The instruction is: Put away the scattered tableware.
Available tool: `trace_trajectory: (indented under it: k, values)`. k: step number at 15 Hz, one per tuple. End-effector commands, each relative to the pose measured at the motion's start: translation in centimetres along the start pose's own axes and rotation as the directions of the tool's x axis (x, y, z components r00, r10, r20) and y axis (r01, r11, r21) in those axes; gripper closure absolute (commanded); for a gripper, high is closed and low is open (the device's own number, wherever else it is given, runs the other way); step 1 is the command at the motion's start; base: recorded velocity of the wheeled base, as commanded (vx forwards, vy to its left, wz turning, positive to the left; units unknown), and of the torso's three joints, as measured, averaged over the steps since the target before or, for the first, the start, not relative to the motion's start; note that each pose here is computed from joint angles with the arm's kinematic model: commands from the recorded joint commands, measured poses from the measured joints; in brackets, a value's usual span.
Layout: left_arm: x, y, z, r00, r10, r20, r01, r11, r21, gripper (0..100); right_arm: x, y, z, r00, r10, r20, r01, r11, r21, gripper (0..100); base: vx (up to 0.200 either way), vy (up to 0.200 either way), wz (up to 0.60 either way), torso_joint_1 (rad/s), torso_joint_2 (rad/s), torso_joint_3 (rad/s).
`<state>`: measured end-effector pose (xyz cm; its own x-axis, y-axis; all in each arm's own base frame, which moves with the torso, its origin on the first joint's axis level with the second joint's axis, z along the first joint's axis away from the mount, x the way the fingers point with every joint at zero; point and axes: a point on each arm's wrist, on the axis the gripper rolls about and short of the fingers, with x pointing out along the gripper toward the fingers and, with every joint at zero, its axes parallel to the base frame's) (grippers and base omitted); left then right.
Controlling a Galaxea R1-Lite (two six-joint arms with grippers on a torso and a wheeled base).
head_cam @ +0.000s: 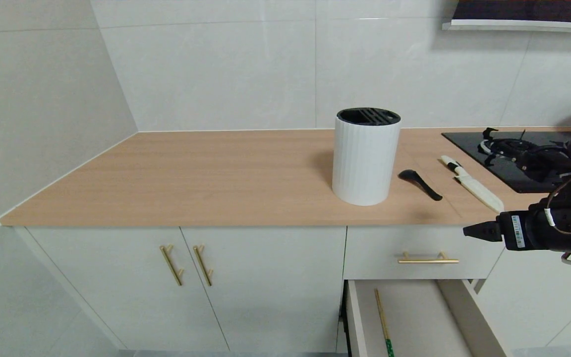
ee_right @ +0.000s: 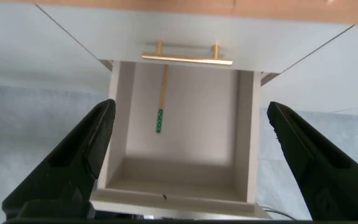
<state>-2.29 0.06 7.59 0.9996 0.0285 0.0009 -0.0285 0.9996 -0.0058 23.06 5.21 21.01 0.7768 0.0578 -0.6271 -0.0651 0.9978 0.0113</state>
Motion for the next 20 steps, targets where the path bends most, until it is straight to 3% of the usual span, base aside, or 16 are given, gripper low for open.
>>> trace_trajectory:
  k: [1,6,8,11,12,14,20]
  values:
    - [0.0,0.0,0.0,1.000,0.001,-0.001,-0.001,1.000,0.000,0,0.1,0.0,0.0,1.000,0.001,-0.005,-0.001,1.000,-0.001,0,0.000,0.000,0.00,0.207,-0.51,-0.305]
    - [0.0,0.0,0.0,1.000,0.001,-0.001,-0.001,1.000,0.000,0,0.4,-0.9,0.5,1.000,0.022,0.013,-0.021,1.000,-0.023,0,0.000,0.000,0.00,0.154,-0.38,-0.214]
    - [0.0,0.0,0.0,1.000,0.001,-0.001,-0.001,1.000,0.000,0,2.4,-2.1,2.7,0.994,0.032,0.103,-0.029,0.999,-0.038,0,0.000,0.000,0.00,0.016,-0.03,-0.021]
    - [0.0,0.0,0.0,1.000,0.001,-0.001,-0.001,1.000,0.000,0,7.4,-5.0,7.5,0.984,0.074,0.160,-0.063,0.996,-0.067,0,0.000,0.000,0.00,0.000,0.00,0.000]
    - [0.0,0.0,0.0,1.000,0.001,-0.001,-0.001,1.000,0.000,0,8.4,-5.2,7.9,0.985,0.080,0.156,-0.069,0.994,-0.079,0,0.000,0.000,0.00,0.000,0.00,0.000]
    - [0.0,0.0,0.0,1.000,0.001,-0.001,-0.001,1.000,0.000,0,12.2,-5.4,8.0,0.986,0.127,0.109,-0.101,0.970,-0.220,0,0.000,0.000,0.00,0.000,0.00,0.000]
    - [0.0,0.0,0.0,1.000,0.001,-0.001,-0.001,1.000,0.000,0,17.8,-4.1,6.9,0.980,0.194,0.031,-0.180,0.949,-0.258,0,0.000,0.000,0.00,0.000,0.00,0.000]
